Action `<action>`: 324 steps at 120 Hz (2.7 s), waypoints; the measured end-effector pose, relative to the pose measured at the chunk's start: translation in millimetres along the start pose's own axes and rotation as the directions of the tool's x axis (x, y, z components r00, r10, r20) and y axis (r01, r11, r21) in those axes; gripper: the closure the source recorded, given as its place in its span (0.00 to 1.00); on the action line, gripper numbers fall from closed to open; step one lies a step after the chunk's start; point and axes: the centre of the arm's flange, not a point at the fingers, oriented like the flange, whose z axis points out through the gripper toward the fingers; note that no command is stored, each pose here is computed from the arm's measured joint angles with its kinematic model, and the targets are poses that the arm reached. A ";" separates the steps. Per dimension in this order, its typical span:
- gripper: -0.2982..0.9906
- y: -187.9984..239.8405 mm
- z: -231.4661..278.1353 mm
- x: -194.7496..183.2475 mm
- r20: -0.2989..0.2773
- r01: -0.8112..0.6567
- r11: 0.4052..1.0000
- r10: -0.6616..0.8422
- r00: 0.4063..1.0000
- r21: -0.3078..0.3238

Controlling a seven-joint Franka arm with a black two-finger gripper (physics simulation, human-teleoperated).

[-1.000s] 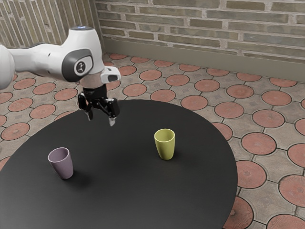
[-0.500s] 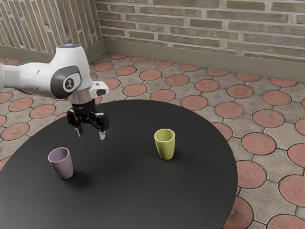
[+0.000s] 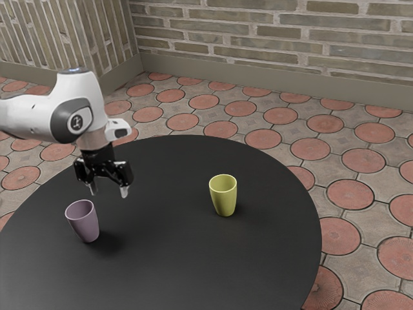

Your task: Place the left cup onto the right cup

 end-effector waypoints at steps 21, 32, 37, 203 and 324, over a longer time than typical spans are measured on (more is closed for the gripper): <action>0.26 -11.6 4.2 -5.2 0.013 0.029 1.000 -0.029 1.000 -0.001; 0.26 -18.8 6.3 -5.9 0.020 0.046 0.999 -0.046 0.999 -0.001; 0.26 -21.2 7.7 -6.5 0.024 0.052 0.999 -0.052 0.998 -0.001; 0.29 -50.1 55.7 19.0 0.093 0.118 0.992 -0.121 0.988 0.035; 0.50 -60.2 74.6 28.4 0.104 0.147 0.989 -0.150 0.983 0.036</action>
